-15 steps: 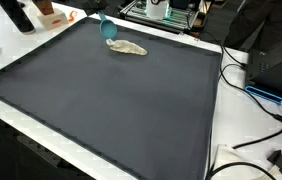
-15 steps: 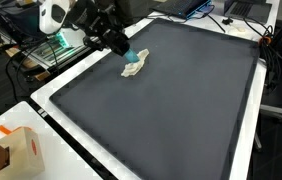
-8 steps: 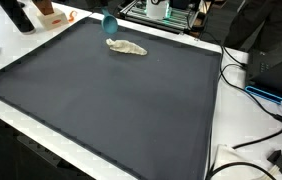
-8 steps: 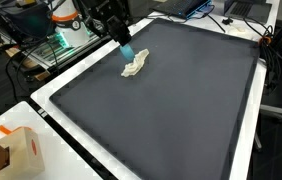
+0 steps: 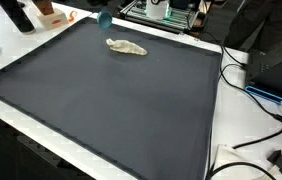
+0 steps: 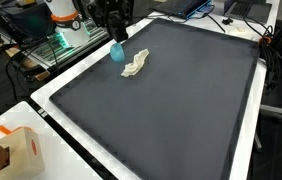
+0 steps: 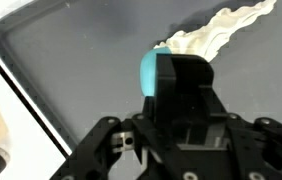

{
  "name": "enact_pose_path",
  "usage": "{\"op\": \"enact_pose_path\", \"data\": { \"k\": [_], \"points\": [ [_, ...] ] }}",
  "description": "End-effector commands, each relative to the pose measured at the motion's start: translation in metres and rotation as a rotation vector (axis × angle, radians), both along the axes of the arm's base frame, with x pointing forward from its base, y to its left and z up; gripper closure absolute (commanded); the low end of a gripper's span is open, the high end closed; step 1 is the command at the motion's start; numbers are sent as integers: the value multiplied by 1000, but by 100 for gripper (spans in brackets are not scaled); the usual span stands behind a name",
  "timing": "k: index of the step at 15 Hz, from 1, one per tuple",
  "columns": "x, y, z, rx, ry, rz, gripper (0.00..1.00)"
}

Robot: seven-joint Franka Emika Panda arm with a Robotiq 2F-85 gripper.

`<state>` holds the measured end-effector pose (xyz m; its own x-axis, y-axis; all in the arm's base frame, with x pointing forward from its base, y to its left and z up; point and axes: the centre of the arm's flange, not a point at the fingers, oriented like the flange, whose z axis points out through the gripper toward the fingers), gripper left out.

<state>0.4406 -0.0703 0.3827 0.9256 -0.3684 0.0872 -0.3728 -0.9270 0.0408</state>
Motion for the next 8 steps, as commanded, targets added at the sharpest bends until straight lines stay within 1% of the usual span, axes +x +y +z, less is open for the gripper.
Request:
{"op": "enact_pose_path", "data": {
  "k": [1,6,8],
  "points": [
    [5,16,2,-155,42,-3,75],
    [13,21,-9,-340,52,-34,75],
    [15,20,-16,-401,65,-57,75]
  ]
}}
